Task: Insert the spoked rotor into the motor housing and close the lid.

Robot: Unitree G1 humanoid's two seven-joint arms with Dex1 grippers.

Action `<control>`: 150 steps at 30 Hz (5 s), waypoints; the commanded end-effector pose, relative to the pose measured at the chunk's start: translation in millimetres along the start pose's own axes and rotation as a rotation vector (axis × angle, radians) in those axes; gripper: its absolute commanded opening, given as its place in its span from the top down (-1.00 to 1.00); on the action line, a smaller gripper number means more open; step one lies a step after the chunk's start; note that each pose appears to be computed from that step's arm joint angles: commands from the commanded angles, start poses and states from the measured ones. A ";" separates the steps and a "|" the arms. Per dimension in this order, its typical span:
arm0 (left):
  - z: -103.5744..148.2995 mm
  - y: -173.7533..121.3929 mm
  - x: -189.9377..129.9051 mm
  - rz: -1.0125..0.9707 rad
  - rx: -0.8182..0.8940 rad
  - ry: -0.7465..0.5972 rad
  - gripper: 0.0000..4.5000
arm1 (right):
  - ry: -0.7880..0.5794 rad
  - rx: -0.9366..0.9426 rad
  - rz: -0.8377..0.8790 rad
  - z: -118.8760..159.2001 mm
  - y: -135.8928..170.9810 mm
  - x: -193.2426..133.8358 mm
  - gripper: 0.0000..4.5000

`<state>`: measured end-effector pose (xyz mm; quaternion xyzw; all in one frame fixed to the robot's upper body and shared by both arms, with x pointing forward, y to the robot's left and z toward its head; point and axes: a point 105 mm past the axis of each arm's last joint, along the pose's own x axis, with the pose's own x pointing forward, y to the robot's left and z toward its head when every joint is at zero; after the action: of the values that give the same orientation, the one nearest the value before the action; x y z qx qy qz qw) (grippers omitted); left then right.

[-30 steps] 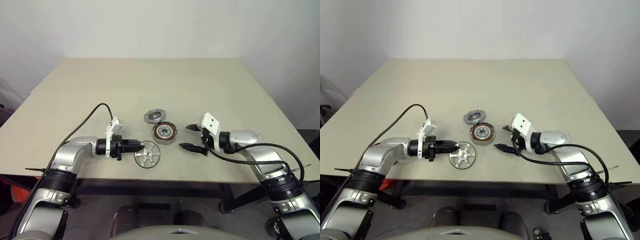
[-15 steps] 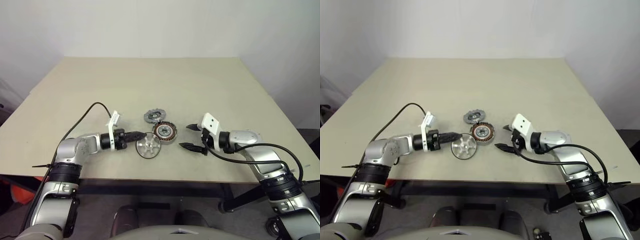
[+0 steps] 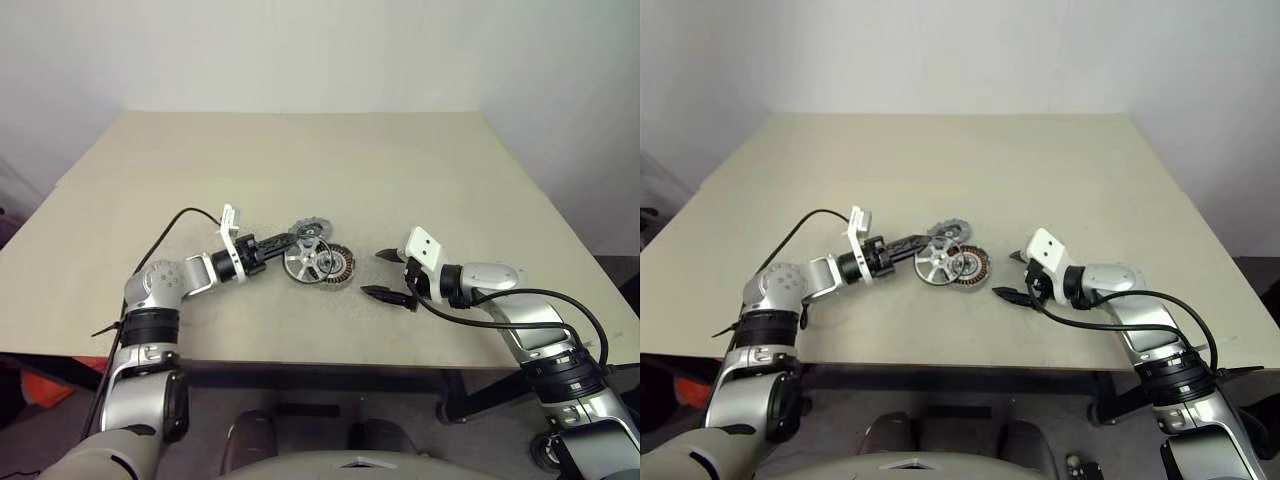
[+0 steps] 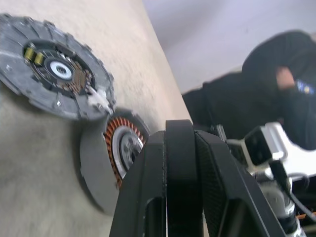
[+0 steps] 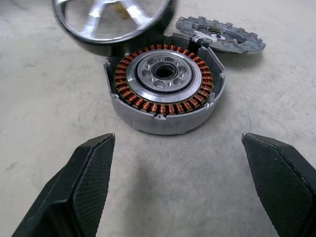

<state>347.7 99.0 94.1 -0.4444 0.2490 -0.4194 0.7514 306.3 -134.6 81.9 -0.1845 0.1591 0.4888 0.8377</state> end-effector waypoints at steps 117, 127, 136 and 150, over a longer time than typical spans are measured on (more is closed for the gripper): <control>-23.6 2.5 -0.5 0.036 0.874 0.290 0.43 | -0.122 -0.097 0.033 53.1 4.6 27.9 -0.88; -21.5 1.9 -9.9 0.039 0.888 0.308 0.43 | -0.105 -0.083 0.026 44.2 1.2 37.1 -0.88; -24.7 4.8 -13.0 0.063 0.884 0.301 0.43 | -0.103 -0.117 0.024 48.1 -10.3 47.1 -0.88; -31.3 6.4 -15.9 0.077 0.871 0.296 0.43 | -0.121 -0.163 0.032 60.6 -18.9 58.7 -0.88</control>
<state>316.8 101.9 60.2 -0.0229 0.1947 -0.5107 0.8371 347.7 -73.1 91.9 -0.2027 0.1053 0.5286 0.8176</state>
